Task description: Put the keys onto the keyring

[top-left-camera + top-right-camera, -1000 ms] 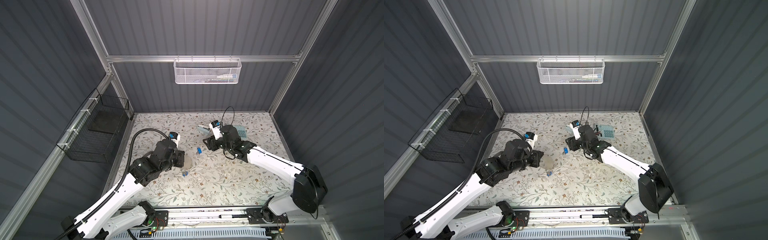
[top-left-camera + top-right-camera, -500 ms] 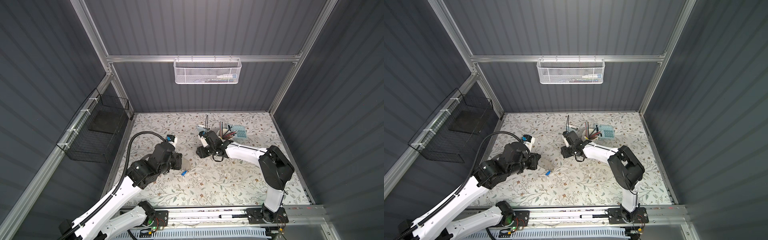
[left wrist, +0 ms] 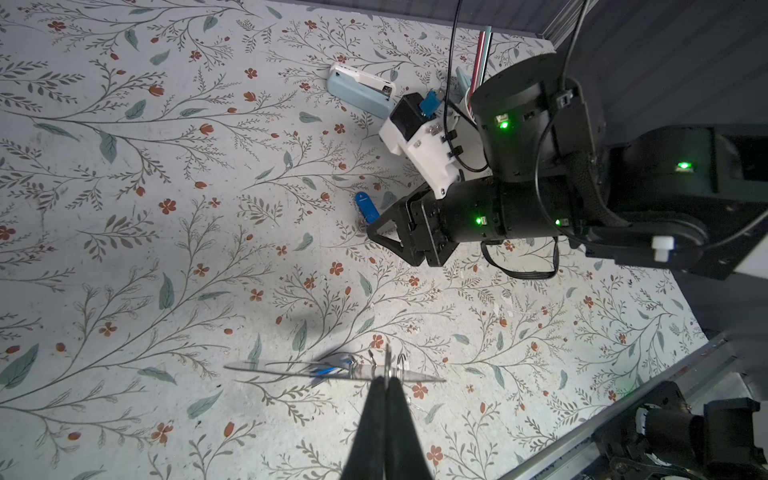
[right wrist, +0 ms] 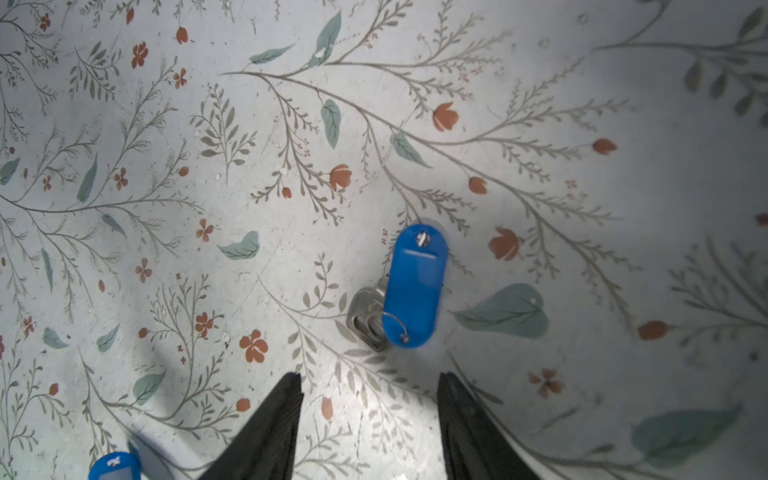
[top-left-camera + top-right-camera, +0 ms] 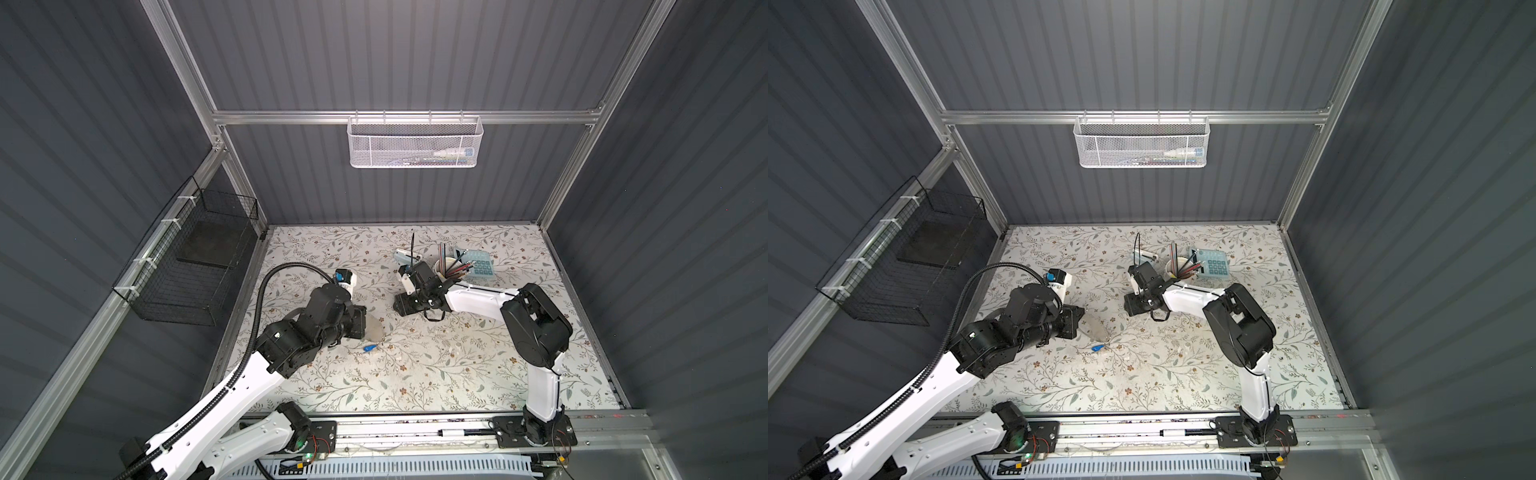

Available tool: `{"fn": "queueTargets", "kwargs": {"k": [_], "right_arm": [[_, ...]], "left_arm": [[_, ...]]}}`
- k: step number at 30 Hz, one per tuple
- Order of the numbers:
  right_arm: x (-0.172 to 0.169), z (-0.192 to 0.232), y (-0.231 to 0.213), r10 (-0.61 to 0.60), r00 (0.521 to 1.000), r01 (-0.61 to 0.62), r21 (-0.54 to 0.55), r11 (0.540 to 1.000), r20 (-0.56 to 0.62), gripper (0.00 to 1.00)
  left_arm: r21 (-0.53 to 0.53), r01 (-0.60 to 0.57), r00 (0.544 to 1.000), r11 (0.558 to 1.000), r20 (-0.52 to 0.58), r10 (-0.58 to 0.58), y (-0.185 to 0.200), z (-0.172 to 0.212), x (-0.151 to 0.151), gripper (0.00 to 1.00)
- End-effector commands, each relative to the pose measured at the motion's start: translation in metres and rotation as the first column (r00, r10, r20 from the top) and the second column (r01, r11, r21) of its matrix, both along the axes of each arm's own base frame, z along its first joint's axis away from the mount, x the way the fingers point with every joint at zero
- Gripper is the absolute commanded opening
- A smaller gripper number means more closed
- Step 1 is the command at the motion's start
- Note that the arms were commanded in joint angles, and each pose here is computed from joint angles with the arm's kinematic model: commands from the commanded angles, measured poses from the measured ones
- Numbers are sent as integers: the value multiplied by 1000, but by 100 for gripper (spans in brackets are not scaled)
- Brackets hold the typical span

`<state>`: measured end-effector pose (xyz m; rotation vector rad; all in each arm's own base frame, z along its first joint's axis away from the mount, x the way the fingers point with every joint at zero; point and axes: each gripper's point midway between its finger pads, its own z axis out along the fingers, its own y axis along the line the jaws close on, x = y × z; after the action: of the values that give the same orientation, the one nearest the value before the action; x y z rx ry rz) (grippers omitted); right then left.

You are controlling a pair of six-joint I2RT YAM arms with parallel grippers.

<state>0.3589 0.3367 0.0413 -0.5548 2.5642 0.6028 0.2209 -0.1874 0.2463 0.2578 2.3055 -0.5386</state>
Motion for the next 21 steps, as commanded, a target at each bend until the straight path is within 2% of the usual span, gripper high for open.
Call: {"fn": "queueTargets", "kwargs": {"k": [1,9,14,21], "right_arm": [[8,3,8,12,1000,-12,25,1000,3,52],[13,-8,6,-6,1000,6,-9,1000,-7,47],[13,-14,8,-5,1000,5,-10,1000,-22,36],[12,-17,5,-20,999,20,-11,1000,-31,30]], "left_arm": [[-36,0,1000,999,7,0,-5,4,4,0],[-40,5,1000,999,11,-5,-7,5,5,0],[-37,8,1000,999,12,-8,-7,4,5,0],[-40,14,1000,999,17,-14,-9,6,6,0]]}}
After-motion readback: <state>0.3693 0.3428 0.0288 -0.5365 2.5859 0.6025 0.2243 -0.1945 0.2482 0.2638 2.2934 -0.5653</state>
